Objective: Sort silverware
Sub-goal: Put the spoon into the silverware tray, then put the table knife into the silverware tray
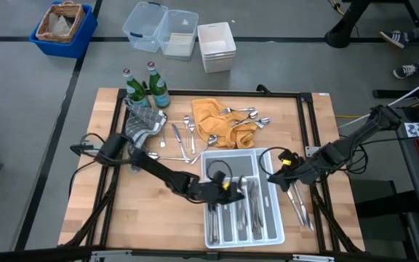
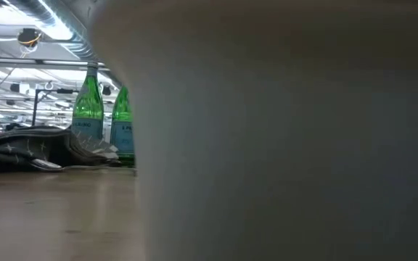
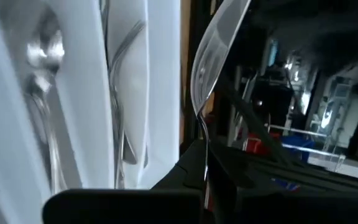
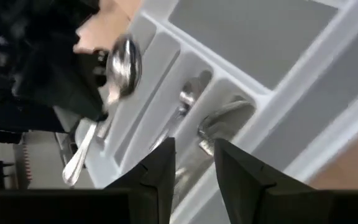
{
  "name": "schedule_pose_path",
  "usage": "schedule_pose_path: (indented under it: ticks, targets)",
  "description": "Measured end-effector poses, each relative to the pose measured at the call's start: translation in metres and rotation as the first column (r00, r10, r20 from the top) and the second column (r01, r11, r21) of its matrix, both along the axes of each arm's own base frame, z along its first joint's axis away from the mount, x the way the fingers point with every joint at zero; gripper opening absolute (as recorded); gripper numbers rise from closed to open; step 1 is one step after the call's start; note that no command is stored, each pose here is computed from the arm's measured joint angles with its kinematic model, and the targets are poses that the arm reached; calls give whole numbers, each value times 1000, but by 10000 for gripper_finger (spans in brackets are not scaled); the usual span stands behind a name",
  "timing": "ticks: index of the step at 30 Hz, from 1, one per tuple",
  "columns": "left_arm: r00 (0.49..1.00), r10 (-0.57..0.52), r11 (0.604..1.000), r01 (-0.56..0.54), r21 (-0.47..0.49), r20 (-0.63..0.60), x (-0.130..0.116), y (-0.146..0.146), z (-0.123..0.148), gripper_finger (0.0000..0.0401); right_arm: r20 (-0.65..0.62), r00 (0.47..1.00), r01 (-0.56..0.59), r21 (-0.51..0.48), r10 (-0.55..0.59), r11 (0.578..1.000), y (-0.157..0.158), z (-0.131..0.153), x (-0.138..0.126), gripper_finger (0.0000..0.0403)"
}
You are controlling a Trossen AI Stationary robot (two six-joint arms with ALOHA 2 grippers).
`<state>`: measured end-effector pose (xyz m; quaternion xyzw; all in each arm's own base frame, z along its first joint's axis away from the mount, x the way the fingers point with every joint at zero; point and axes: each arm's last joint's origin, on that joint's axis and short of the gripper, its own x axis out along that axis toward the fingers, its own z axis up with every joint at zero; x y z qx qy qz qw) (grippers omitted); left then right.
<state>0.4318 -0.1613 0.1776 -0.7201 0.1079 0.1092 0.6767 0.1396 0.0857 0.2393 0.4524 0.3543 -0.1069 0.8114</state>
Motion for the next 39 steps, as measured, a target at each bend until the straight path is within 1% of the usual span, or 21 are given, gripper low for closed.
schedule_pose_path:
  ticks: [3, 7, 12, 15, 21, 29, 32, 36, 39]
  targets:
    - [1000, -16, 1000, 16, -7, -8, 14, -5, -10, 0, -28, 1000, -14, -2, 14, 1000, -4, 0, -6, 115]
    - [1000, -15, 1000, 15, -9, -27, 19, -8, -21, 1, -67, 997, -44, -12, 43, 999, -6, -1, -11, 115]
    - [991, 5, 1000, -7, -13, -135, 15, -6, -29, 1, -115, 991, -74, -13, 72, 997, -7, -3, -15, 115]
    - [979, 0, 1000, -2, -11, -205, 12, -6, -41, 1, -138, 987, -88, -7, 86, 996, -8, -5, -17, 115]
    - [972, -40, 999, 35, -23, -231, 10, -10, -40, 1, -191, 976, -107, -10, 103, 994, -9, -7, -20, 115]
    - [968, -57, 997, 68, 37, -243, 9, -9, -41, 4, -216, 969, -120, -2, 117, 993, -9, -9, -21, 115]
    - [968, -65, 995, 82, 62, -243, 9, -8, -41, 24, -218, 969, -122, 0, 119, 993, -9, -9, -21, 115]
    - [968, -66, 993, 87, 76, -240, 10, -8, -41, 69, -221, 968, -122, -2, 119, 992, -9, -9, -22, 115]
    - [969, -53, 994, 75, 82, -243, 10, -6, -41, 94, -265, 958, -120, -22, 110, 993, -11, -12, -25, 115]
